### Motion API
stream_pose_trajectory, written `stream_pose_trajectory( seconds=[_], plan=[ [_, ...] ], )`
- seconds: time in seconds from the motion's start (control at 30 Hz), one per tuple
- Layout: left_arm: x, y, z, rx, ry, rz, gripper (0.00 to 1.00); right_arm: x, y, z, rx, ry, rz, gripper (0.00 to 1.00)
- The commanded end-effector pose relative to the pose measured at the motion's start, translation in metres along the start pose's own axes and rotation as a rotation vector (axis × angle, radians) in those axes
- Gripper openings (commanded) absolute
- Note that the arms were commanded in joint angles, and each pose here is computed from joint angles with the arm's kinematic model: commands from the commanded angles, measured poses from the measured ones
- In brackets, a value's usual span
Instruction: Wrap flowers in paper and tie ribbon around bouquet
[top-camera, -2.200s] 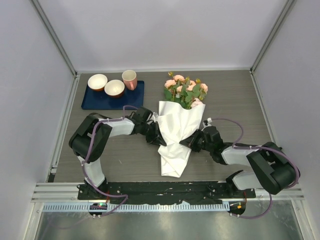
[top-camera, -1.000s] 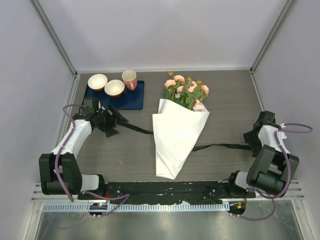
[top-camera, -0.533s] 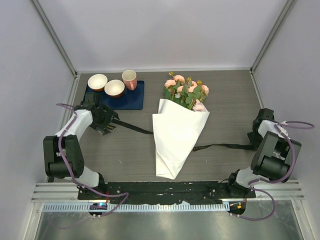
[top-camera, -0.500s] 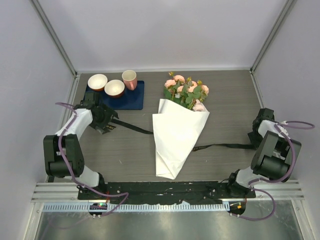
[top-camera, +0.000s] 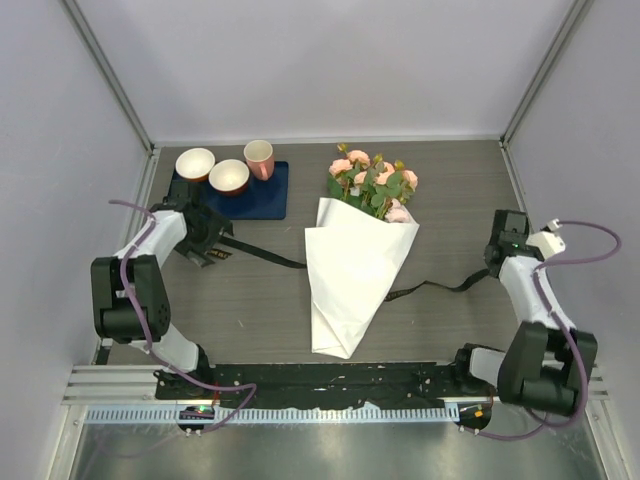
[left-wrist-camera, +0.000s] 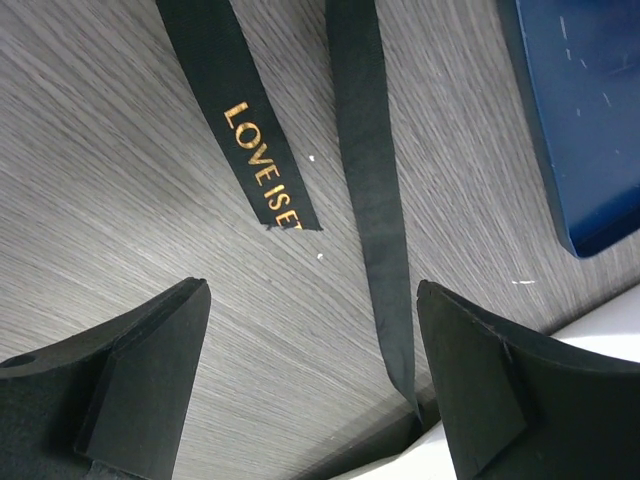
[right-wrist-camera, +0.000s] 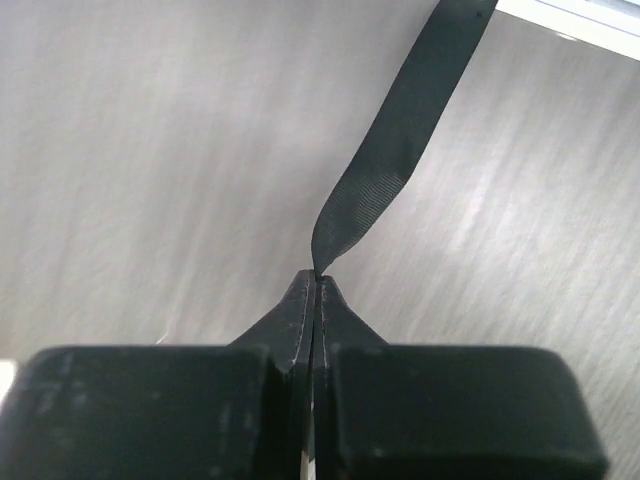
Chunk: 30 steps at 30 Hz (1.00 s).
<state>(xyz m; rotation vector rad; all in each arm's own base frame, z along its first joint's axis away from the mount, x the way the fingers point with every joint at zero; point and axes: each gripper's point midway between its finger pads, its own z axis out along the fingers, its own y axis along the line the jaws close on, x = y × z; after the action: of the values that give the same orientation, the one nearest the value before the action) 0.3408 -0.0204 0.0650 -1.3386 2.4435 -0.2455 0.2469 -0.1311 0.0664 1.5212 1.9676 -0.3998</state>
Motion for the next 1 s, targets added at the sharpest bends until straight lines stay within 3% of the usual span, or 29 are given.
stream_pose_trajectory(
  seconds=[0.0,0.3,0.33,0.4,0.57,0.83,0.97],
  plan=[
    [-0.021,-0.003,-0.006,-0.022,-0.072,0.011,0.88,-0.026,0.028,-0.059,-0.143,-0.18,-0.036,0.0],
    [-0.044,-0.005,0.011,-0.062,-0.118,-0.025,0.76,0.004,0.071,-0.13,-0.513,-0.188,-0.179,0.0],
    [-0.047,-0.004,0.012,-0.059,-0.123,-0.032,0.68,0.005,0.074,-0.134,-0.542,-0.184,-0.185,0.0],
    [-0.059,-0.007,0.016,-0.028,-0.148,-0.05,0.62,0.01,0.084,-0.151,-0.653,-0.153,-0.206,0.0],
    [-0.074,-0.019,0.034,0.039,-0.156,-0.013,0.67,0.028,0.103,-0.184,-0.863,-0.065,-0.25,0.0],
    [-0.078,-0.03,0.062,0.087,-0.154,-0.023,0.59,0.052,0.121,-0.231,-1.09,0.014,-0.358,0.0],
    [-0.087,-0.022,0.07,0.022,-0.189,0.001,0.44,0.064,0.126,-0.259,-1.228,0.067,-0.43,0.0]
  ],
)
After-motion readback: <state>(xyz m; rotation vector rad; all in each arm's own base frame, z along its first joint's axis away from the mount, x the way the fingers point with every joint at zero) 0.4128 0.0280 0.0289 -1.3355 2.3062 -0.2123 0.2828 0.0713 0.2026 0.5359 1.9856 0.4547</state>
